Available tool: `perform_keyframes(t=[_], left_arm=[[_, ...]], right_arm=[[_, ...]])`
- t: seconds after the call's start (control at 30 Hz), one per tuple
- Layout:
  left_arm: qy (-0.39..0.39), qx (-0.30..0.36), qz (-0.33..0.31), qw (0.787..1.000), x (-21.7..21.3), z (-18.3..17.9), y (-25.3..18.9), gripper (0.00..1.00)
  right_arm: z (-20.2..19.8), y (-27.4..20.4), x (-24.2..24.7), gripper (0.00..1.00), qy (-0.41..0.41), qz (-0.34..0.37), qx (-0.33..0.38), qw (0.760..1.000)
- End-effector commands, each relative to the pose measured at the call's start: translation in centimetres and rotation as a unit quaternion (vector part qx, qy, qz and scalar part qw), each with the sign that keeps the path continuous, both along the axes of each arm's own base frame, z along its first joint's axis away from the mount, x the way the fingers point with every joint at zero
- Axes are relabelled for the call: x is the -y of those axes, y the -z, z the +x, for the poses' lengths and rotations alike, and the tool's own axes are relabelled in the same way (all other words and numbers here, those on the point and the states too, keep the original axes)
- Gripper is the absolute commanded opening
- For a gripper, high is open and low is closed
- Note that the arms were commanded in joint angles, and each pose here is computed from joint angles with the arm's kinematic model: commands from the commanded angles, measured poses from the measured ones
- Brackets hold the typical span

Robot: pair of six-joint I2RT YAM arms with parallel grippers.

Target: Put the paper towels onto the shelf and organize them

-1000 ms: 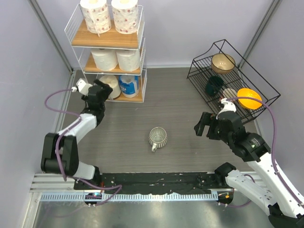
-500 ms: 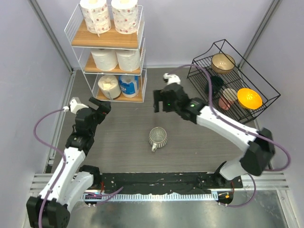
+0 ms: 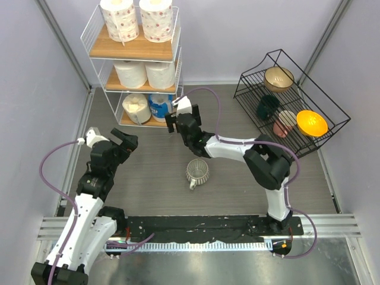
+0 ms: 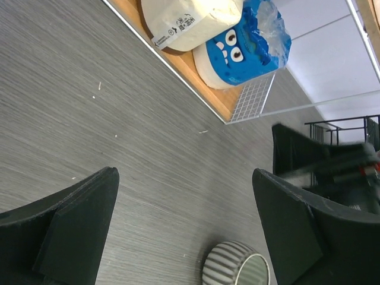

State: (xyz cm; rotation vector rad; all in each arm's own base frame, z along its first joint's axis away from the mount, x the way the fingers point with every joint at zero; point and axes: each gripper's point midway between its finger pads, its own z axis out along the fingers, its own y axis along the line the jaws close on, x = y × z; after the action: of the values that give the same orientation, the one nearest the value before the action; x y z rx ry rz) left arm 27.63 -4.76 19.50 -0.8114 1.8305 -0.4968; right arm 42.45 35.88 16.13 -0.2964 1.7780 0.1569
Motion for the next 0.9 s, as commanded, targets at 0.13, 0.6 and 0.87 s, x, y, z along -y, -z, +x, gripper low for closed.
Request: perform_keyframes(t=[0.13,0.6,0.87], left_arm=[[0.016,0.025,0.009,1.0,0.2,-0.3,-2.1,1.0],[0.012,0.024,0.02,0.999,-0.3,-1.4,-2.2,1.0],[0.004,0.017,0.025,1.0,-0.7,-1.9,-1.6,1.0]], right_arm=[[4.9,-7.2,-1.3,0.72,0.094,0.109,0.131,0.981],[6.2,-6.4,-0.5,0.14,0.13,0.062,0.125,0.982],[4.1,-6.0,1.8,0.01,0.115,0.055,0.106,0.986]])
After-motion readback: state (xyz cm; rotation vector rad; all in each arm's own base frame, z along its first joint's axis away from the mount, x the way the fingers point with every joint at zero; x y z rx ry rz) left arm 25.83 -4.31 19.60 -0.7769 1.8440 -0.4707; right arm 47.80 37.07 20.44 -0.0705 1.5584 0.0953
